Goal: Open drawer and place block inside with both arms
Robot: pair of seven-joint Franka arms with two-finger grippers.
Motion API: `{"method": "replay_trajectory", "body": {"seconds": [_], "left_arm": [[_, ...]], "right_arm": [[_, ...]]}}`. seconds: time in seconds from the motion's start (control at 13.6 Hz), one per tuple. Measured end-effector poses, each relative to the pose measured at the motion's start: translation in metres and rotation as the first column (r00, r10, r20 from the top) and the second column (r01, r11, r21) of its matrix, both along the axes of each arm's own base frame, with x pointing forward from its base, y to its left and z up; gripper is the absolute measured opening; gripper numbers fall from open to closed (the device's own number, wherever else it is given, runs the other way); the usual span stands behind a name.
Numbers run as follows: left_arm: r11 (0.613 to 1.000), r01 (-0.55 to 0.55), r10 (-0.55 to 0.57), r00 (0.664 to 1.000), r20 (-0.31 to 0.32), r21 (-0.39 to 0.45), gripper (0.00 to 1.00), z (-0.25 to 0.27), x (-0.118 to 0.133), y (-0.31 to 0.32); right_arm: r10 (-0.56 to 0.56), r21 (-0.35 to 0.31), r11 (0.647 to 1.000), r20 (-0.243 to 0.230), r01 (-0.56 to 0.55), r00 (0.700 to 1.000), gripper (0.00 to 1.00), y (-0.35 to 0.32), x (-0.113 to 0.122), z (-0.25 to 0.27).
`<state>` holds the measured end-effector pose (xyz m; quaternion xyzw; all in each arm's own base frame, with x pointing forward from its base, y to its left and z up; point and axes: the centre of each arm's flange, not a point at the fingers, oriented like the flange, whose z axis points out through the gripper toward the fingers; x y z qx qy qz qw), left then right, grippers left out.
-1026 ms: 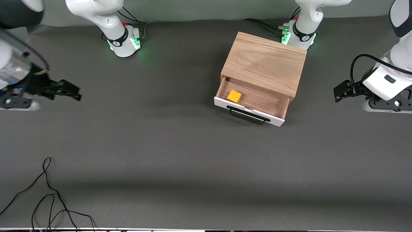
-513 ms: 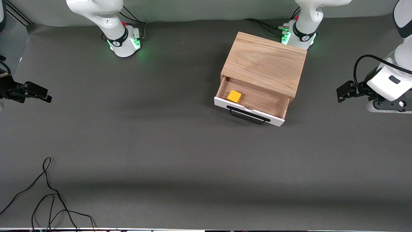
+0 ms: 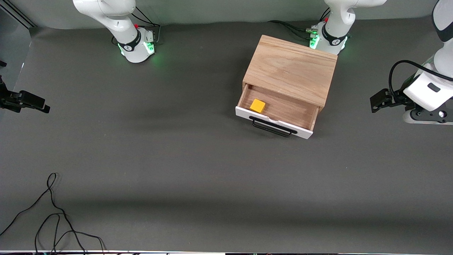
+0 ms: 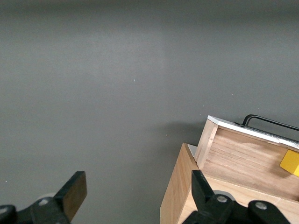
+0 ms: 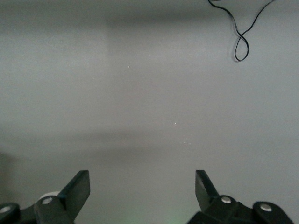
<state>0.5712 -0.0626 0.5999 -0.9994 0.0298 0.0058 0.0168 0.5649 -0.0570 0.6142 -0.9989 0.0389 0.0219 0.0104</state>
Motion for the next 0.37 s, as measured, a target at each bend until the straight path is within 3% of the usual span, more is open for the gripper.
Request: {"method": "replay_trajectory", "body": {"seconds": [0.37], "left_arm": [[1.000, 0.001, -0.001, 1.000, 0.000, 0.000, 1.00, 0.0000, 0.0000, 0.0000]], "right_arm": [[0.004, 0.000, 1.000, -0.002, -0.004, 1.000, 1.00, 0.0019, 0.0000, -0.0002]]}}
